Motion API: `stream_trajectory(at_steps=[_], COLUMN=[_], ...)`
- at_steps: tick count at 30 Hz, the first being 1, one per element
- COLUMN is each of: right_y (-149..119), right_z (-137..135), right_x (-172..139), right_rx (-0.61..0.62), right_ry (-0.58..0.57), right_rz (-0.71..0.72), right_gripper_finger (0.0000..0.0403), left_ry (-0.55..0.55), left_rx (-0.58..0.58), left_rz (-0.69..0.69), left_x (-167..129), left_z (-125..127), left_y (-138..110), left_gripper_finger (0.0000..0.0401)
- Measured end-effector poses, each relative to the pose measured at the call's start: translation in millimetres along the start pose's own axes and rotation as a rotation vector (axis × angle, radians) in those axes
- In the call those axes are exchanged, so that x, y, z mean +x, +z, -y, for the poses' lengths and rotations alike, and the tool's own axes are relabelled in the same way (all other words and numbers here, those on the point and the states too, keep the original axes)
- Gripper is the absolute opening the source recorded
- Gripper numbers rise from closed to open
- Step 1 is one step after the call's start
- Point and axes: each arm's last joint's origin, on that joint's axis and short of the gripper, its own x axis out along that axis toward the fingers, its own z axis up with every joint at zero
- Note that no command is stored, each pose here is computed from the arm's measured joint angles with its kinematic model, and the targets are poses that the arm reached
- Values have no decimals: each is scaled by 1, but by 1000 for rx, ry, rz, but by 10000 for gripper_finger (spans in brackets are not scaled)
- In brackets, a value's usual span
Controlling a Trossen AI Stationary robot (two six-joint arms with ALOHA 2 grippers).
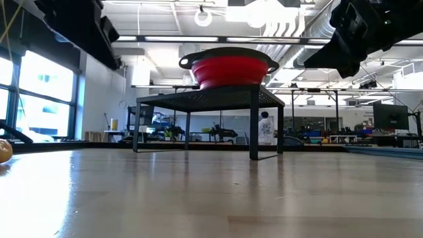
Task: Pick & Place Fruit
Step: Put the kiwi into the strainer bowl on the shelf
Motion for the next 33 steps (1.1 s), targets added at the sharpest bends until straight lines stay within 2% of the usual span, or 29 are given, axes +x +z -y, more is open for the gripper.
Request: stream_trajectory(at_steps=[6,10,13,18,26,30,33], right_y=[3,7,8,6,4,5,5], right_z=[-1,-2,-3,-1,1,1,1], right_x=[0,0,0,0,0,0,0], right_rx=[47,49,18,24,126,155,156], right_ry=[12,24,25,-5,-51,-49,-49], right_rz=[33,74,81,68,62,64,64], right_gripper_finger=[3,3,3,3,2,2,2], left_ry=[-124,-161,-197,-331,-535,-521,-450], left_rx=[10,19,30,-33,-225,-387,-472], left_rz=[160,223,244,271,169,56,-45], left_x=[-26,-43,-51,-68,-76,-70,-61], left_z=[-21,-31,-35,-36,-36,-35,-34], left_y=[-18,-33,-46,-53,-56,-60,-66], left_gripper_finger=[0,0,0,0,0,0,0])
